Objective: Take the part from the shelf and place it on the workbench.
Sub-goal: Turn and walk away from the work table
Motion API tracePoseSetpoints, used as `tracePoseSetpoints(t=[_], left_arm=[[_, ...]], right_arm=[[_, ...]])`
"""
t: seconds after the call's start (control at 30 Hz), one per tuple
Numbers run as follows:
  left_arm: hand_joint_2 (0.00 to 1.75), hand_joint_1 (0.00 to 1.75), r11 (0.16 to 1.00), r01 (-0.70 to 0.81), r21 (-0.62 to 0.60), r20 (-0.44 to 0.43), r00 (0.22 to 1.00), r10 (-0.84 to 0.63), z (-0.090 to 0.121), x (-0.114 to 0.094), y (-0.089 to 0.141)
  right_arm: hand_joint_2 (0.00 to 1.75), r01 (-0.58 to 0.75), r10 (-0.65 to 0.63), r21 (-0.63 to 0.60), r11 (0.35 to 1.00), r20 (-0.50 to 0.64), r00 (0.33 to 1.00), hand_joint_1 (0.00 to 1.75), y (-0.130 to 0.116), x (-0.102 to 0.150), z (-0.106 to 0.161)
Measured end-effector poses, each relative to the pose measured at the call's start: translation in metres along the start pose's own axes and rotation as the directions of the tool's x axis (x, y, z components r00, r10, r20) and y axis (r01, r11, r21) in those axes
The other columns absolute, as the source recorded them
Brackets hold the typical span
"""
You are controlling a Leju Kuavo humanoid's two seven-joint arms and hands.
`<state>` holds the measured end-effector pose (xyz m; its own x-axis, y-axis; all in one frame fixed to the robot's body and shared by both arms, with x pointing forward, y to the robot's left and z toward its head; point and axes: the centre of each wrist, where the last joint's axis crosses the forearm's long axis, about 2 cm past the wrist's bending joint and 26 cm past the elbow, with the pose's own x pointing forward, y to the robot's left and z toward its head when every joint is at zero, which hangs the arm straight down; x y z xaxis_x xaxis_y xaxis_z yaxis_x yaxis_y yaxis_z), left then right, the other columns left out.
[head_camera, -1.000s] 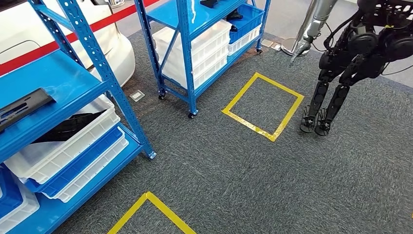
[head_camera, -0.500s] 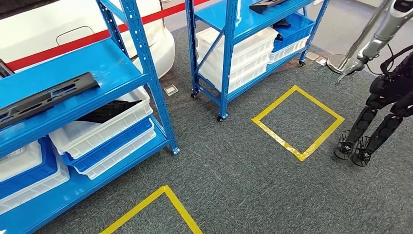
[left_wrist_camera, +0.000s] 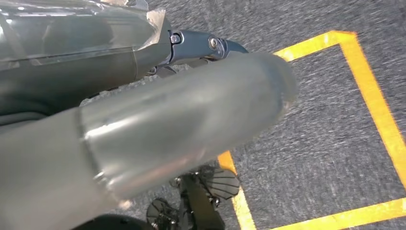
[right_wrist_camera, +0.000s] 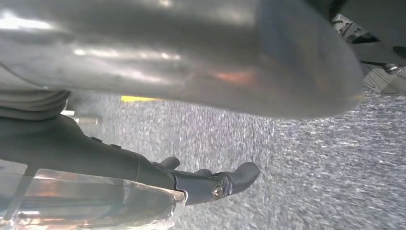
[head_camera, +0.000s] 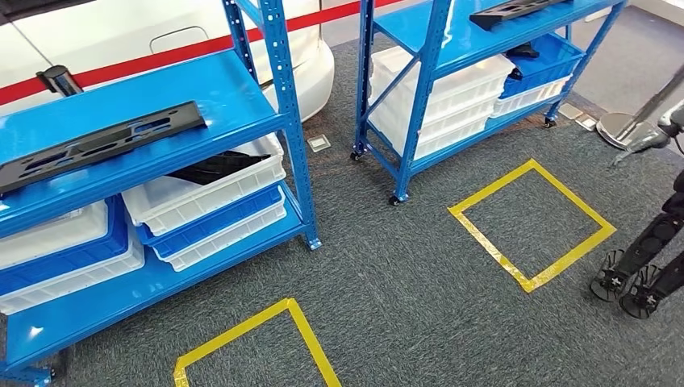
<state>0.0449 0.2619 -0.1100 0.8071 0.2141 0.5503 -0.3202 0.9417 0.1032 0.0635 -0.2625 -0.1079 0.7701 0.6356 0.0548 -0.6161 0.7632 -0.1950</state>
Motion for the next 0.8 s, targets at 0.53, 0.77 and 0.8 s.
tracePoseSetpoints(t=[0.53, 0.77, 0.8], left_arm=[[0.00, 0.00, 1.000, -0.002, -0.014, -0.002, 1.000, 0.002, 0.0013, -0.0014, -0.0026], [0.00, 0.00, 1.000, -0.001, -0.013, 0.001, 1.000, 0.001, 0.0004, 0.0000, -0.0017], [0.00, 0.00, 1.000, -0.001, -0.014, 0.001, 1.000, 0.001, 0.0004, 0.0000, -0.0017]], right_arm=[[0.00, -0.014, 0.014, -0.007, 1.000, 0.003, 1.000, 0.00, -0.0040, -0.0021, -0.0008], [0.00, -0.015, 0.015, -0.004, 1.000, 0.003, 1.000, 0.00, -0.0026, -0.0017, -0.0005], [0.00, -0.015, 0.015, -0.003, 1.000, 0.002, 1.000, 0.00, -0.0022, -0.0025, -0.0006]])
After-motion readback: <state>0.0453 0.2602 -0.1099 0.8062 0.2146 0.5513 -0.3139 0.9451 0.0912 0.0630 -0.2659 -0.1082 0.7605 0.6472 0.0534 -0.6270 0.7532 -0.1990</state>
